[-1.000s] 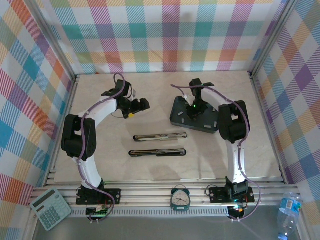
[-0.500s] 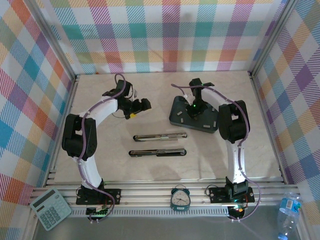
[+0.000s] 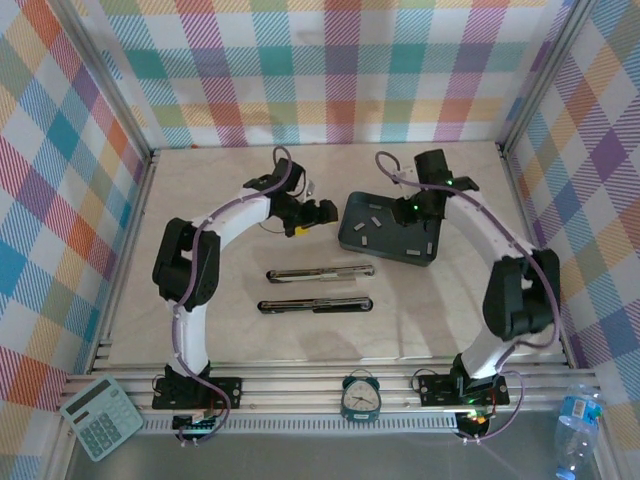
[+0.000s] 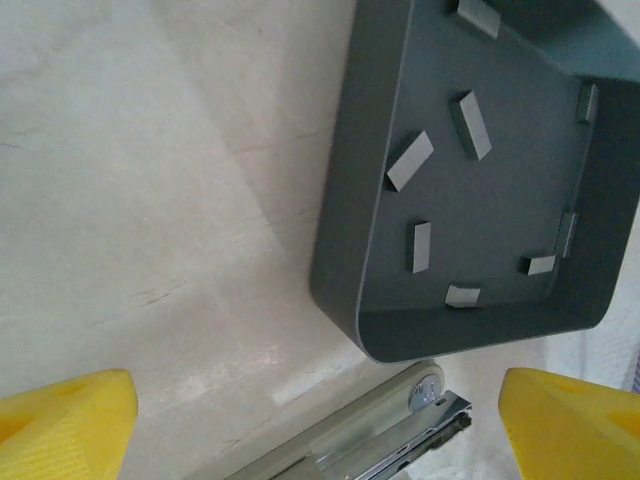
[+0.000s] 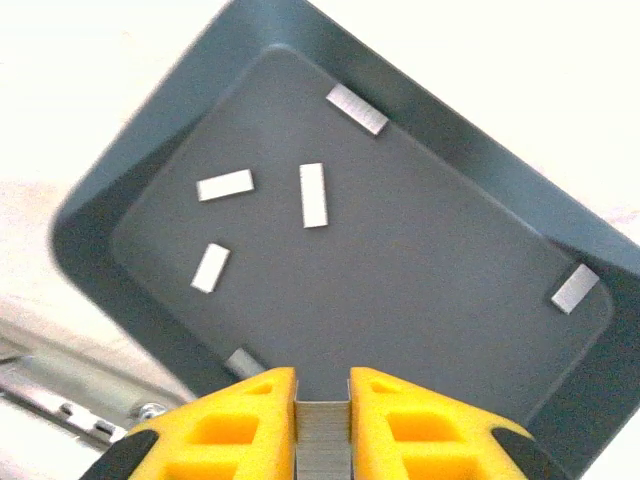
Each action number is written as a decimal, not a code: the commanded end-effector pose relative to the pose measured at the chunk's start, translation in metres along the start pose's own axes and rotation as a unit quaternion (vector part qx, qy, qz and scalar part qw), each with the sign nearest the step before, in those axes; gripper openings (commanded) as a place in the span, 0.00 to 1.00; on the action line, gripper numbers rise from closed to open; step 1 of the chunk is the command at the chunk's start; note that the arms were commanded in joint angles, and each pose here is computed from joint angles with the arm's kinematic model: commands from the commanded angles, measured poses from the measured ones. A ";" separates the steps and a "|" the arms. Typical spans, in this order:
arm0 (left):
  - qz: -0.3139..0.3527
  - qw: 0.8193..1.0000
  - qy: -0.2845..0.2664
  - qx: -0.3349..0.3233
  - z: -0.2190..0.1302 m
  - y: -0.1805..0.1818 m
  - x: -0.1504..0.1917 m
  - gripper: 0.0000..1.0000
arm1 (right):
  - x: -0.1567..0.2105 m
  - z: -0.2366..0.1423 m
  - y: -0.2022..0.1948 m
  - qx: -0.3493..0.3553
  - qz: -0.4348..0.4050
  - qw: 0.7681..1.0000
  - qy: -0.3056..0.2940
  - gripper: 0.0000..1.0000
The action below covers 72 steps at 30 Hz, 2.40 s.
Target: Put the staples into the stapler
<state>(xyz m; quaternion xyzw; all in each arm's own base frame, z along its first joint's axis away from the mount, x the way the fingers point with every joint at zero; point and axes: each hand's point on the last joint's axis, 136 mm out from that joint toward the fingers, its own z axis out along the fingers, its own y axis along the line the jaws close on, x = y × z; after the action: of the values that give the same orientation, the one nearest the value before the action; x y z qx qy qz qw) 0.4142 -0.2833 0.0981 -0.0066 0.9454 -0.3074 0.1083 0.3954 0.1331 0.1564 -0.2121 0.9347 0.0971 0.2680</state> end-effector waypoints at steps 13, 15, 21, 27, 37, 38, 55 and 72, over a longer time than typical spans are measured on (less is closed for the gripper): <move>-0.008 0.999 0.044 0.013 0.059 -0.035 0.013 0.93 | 0.016 -0.056 0.034 -0.058 0.050 0.993 -0.094 0.19; -0.006 0.999 0.049 0.015 0.066 -0.040 0.016 0.93 | 0.018 -0.061 0.035 -0.057 0.050 0.992 -0.098 0.19; 0.000 0.998 0.061 0.025 0.091 -0.055 0.019 0.93 | 0.023 -0.072 0.040 -0.063 0.047 0.991 -0.112 0.19; 0.015 0.996 0.065 0.053 0.112 -0.085 0.016 0.92 | 0.028 -0.081 0.044 -0.067 0.038 0.991 -0.114 0.18; 0.072 0.993 0.047 0.079 0.082 -0.122 -0.001 0.93 | 0.018 -0.084 0.063 -0.119 -0.036 0.984 -0.128 0.18; 0.076 0.993 0.045 0.073 0.074 -0.120 -0.002 0.93 | 0.017 -0.084 0.067 -0.131 -0.048 0.982 -0.130 0.17; 0.116 0.989 -0.070 -0.062 -0.075 0.039 -0.019 1.00 | 0.009 -0.034 0.114 -0.300 -0.274 0.906 -0.117 0.13; 0.165 0.973 -0.161 -0.024 -0.093 0.056 -0.001 1.00 | 0.047 0.018 0.150 -0.356 -0.376 0.855 -0.027 0.12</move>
<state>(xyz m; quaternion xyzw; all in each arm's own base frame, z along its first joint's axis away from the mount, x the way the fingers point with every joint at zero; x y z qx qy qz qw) 0.3913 -0.1784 0.1249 0.0739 0.9275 -0.2442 0.2733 0.3042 0.2535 0.1221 -0.6033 0.6986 0.3183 0.2160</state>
